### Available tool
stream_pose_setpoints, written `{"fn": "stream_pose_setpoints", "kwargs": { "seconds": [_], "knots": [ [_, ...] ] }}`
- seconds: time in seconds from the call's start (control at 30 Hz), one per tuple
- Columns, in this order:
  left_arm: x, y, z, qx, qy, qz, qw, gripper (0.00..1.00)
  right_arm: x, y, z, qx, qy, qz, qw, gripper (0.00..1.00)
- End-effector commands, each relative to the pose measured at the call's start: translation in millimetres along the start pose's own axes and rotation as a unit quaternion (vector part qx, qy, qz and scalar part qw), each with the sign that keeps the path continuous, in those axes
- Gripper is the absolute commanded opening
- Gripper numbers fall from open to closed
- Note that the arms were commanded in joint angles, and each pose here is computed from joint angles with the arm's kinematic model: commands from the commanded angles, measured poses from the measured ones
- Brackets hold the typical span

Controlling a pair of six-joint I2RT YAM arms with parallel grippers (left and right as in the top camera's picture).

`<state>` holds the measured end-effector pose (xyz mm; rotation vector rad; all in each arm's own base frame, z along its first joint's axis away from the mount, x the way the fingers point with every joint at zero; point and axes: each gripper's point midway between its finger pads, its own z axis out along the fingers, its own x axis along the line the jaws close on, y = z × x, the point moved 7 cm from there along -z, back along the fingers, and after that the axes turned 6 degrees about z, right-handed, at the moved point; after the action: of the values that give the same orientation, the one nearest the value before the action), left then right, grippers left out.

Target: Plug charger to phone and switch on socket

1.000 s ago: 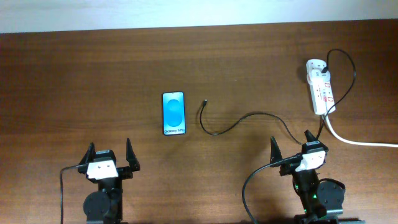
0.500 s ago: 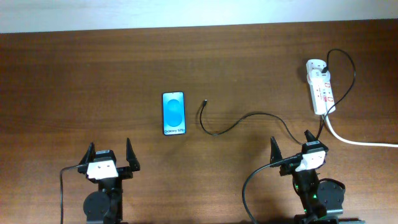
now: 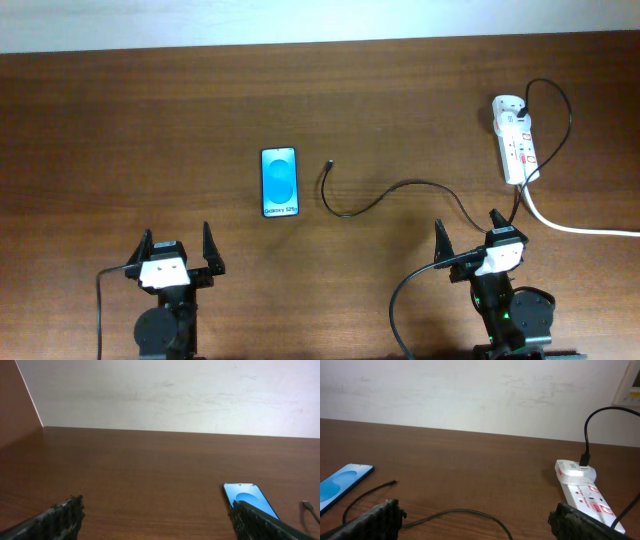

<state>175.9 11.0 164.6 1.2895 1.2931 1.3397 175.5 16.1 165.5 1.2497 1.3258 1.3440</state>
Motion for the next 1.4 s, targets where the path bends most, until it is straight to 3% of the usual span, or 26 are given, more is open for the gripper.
{"fn": "stream_pose_setpoints", "kwargs": {
  "seconds": [0.0, 0.2, 0.43, 0.87, 1.13, 1.37],
  "knots": [
    [0.1, -1.3, -0.1, 0.003, -0.002, 0.008, 1.0, 0.99, -1.2, -3.5, 0.6, 0.007, -0.002, 0.005, 1.0, 0.99],
    [0.2, -0.9, 0.0, 0.002, -0.001, 0.008, 1.0, 0.99, 4.0, -2.3, 0.2, 0.007, 0.022, 0.005, 1.0, 0.98],
    [-2.0, 7.3, -1.3, -0.012, -0.015, 0.007, 1.0, 0.99, 8.2, 29.0, -6.2, -0.024, 0.029, 0.004, 0.999, 0.98],
    [-2.3, 68.8, -7.2, -0.049, -0.048, 0.004, 0.998, 0.99, 11.9, 98.4, 21.5, 0.055, 0.033, 0.017, 0.998, 0.98],
    [-9.5, 121.0, 29.2, 0.013, -0.095, 0.008, 0.995, 0.99, 21.0, 125.9, 20.4, 0.056, 0.067, 0.018, 0.996, 0.98],
    [-38.4, 150.2, 109.7, 0.129, -0.214, -0.005, 0.968, 0.99, 30.1, 144.3, 10.8, 0.094, 0.095, 0.029, 0.991, 0.98]
  ]
}}
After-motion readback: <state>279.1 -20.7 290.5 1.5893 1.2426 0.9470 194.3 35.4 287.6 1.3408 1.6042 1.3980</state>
